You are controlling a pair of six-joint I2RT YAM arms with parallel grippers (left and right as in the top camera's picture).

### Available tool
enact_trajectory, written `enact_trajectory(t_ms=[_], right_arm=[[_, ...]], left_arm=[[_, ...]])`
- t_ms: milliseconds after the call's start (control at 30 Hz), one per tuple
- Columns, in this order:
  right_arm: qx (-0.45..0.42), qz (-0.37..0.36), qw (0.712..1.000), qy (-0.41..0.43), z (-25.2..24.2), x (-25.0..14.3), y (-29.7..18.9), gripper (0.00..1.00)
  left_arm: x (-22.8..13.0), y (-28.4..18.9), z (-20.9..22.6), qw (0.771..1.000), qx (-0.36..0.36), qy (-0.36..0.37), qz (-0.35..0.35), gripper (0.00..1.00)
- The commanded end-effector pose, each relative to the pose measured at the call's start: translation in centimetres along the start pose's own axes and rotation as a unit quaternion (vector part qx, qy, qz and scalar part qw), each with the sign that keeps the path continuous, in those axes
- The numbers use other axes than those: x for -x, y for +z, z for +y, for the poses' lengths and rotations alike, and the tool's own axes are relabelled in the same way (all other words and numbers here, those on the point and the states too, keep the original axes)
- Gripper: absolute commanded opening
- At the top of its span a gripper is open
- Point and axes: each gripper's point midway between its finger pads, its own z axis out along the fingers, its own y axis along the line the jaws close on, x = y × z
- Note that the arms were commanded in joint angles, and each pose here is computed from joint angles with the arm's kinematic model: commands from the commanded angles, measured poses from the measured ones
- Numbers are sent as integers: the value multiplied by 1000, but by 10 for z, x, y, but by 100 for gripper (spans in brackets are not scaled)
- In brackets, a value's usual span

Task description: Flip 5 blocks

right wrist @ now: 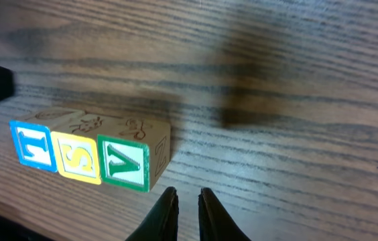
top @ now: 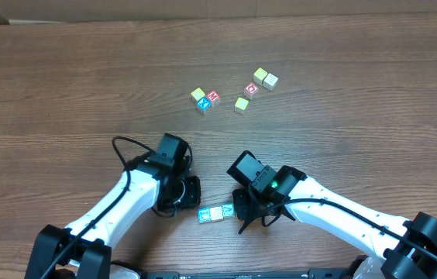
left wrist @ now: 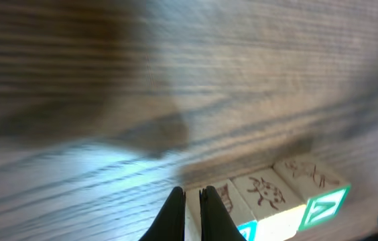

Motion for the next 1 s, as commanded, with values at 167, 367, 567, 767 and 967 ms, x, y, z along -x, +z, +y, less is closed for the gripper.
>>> enact_trajectory(t_ms=[167,367,567,767,967], right_arm=[[-41,-29,999,-2,-15,9,2,13],[-74,-40,996,-27,-27,12,1,4],[-74,-31,995,-56,-26,9,1,4],[-54,-33,996,-66,-19,11,3,4],[-40,-39,998,-3,-19,8,11,4]], left_arm=[[17,-30,23,991,94,-91,-32,4],[-8,-22,26,988,127,-90,-5,4],[-26,-13,20,986,139,-95,9,4],[-40,-6,24,984,143,-104,30,4],[-47,-3,29,983,147,-98,40,4]])
